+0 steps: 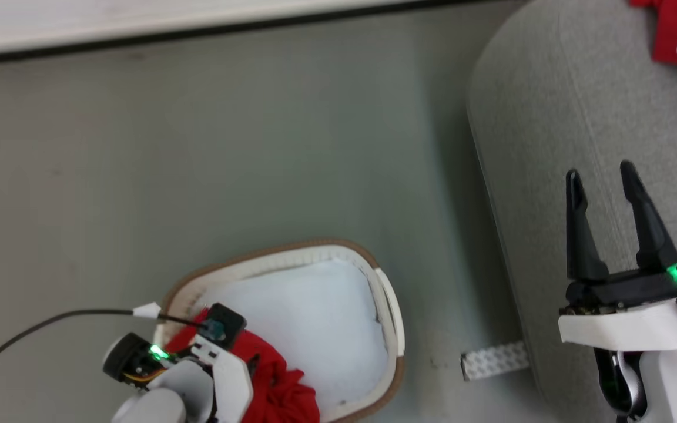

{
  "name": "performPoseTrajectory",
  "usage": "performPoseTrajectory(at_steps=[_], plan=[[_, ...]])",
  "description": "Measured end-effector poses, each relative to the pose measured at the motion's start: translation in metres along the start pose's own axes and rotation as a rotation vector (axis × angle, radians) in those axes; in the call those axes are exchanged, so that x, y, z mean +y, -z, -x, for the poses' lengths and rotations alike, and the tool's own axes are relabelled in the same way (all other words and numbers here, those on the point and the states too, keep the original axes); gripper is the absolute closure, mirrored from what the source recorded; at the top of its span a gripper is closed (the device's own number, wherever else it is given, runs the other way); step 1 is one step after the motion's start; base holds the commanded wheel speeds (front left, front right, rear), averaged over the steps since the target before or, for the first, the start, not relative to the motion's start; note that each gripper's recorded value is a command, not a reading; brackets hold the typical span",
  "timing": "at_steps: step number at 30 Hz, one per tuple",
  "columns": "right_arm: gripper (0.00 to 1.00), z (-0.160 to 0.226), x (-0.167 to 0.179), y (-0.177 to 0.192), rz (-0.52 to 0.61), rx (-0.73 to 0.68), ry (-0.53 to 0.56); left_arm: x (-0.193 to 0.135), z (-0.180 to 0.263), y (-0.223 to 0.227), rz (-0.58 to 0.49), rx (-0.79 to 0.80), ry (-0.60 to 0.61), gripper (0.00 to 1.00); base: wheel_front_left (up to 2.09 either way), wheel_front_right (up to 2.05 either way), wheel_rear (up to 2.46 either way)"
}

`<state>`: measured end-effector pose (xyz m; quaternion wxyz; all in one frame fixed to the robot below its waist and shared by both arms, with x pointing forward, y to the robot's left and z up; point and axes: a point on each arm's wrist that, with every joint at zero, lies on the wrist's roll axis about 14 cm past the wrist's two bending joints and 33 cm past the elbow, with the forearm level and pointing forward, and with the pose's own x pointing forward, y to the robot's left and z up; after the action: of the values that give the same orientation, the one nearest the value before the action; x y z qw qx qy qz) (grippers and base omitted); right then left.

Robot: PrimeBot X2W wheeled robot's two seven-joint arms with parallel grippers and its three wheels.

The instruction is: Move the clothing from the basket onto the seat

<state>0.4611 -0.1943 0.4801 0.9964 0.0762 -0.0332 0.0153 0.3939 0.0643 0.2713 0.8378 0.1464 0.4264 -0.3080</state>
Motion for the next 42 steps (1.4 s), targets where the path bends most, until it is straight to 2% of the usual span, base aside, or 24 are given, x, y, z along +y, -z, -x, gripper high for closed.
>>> performPoseTrajectory(at_steps=[11, 20, 26, 27, 28, 34, 42], plan=[[0.00, -0.026, -0.034, 0.058, -0.015, 0.088, 0.070, -0.009, -0.083, 0.089, 0.018, 0.341, 0.121, 0.00, 0.00, 0.00, 0.00], [0.00, -0.037, -0.051, 0.099, -0.037, 0.139, 0.103, -0.012, -0.131, 0.134, -0.002, 0.485, 0.152, 0.00, 0.00, 0.00, 0.00], [0.00, -0.032, -0.069, 0.106, -0.031, 0.153, 0.154, -0.017, -0.149, 0.150, 0.003, 0.507, 0.166, 0.00, 0.00, 0.00, 0.00], [0.00, -0.031, -0.073, 0.106, -0.029, 0.154, 0.164, -0.019, -0.152, 0.150, 0.004, 0.499, 0.171, 0.68, 0.00, 0.00, 0.00], [0.00, -0.029, -0.076, 0.106, -0.026, 0.156, 0.173, -0.020, -0.154, 0.149, 0.006, 0.491, 0.172, 1.00, 0.00, 0.00, 0.00], [0.00, -0.026, -0.078, 0.100, -0.035, 0.150, 0.186, -0.023, -0.154, 0.133, 0.005, 0.441, 0.183, 1.00, 0.00, 0.00, 0.00], [0.00, -0.016, -0.080, 0.070, -0.049, 0.105, 0.213, -0.028, -0.137, 0.054, 0.059, 0.207, 0.181, 1.00, 0.00, 0.00, 0.00]])
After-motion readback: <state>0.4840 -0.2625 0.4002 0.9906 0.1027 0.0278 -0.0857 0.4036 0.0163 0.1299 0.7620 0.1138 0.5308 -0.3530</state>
